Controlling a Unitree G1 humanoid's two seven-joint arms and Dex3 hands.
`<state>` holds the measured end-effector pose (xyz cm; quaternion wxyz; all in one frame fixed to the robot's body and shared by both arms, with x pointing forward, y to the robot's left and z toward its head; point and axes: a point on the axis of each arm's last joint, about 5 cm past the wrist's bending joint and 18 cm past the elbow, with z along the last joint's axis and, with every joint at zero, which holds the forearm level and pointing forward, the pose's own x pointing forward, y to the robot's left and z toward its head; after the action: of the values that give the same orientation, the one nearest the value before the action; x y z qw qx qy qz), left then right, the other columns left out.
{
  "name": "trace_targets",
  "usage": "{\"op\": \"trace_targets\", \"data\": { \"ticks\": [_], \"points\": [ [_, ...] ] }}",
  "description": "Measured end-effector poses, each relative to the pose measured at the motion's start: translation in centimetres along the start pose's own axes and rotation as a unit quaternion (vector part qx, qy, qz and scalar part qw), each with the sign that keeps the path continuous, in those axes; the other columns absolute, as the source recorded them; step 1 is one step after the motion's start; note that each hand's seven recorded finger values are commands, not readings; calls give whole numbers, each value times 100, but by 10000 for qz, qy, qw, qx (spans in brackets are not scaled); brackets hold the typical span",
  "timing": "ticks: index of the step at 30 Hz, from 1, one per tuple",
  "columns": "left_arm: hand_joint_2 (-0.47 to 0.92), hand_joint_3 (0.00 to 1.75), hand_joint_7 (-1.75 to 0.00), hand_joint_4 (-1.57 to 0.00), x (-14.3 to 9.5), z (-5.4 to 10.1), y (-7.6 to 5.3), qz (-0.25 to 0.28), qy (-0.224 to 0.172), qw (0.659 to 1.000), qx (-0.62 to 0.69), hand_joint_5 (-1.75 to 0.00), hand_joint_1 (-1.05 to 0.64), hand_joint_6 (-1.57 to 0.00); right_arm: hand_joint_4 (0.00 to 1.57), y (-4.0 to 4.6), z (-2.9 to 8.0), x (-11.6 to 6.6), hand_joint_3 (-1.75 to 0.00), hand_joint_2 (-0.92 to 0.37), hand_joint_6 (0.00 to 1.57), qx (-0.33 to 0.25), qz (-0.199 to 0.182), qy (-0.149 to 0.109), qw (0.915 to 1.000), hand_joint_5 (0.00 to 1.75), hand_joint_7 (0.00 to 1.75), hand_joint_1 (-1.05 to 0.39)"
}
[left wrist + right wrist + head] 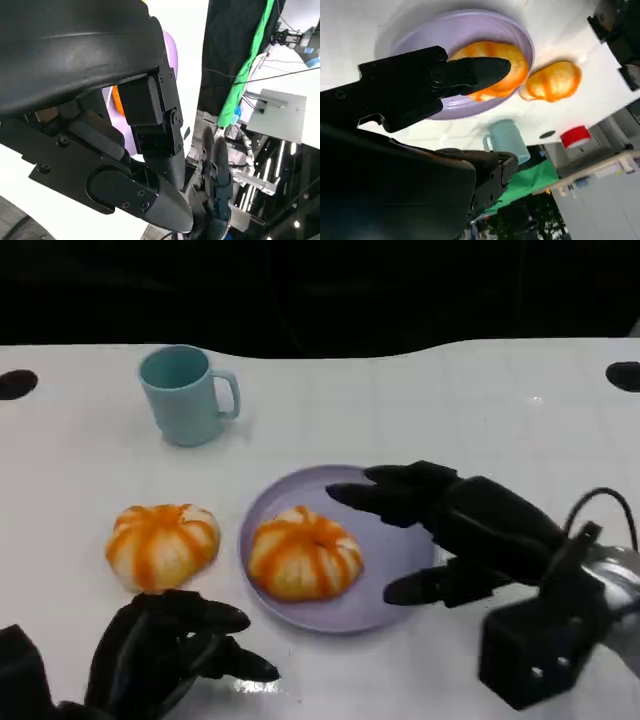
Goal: Grasp the bread from the table and place it into the plate.
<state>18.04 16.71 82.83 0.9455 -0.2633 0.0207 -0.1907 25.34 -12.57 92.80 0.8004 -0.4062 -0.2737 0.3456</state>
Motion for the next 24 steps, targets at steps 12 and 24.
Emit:
{"op": "trace_targets", "data": {
  "ticks": [12,24],
  "points": [
    [80,0,0,-157,2,-2,-5,-3,1,10000,3,-22,-99,-155,46,46,-20,-527,-26,-92,72,1264,-824,139,9885,108,29,-52],
    [80,0,0,-157,-4,-1,-7,-3,7,10000,-28,-21,-98,-155,50,151,21,-909,-30,-92,55,2432,-1327,363,9602,172,133,-49]
  ]
}}
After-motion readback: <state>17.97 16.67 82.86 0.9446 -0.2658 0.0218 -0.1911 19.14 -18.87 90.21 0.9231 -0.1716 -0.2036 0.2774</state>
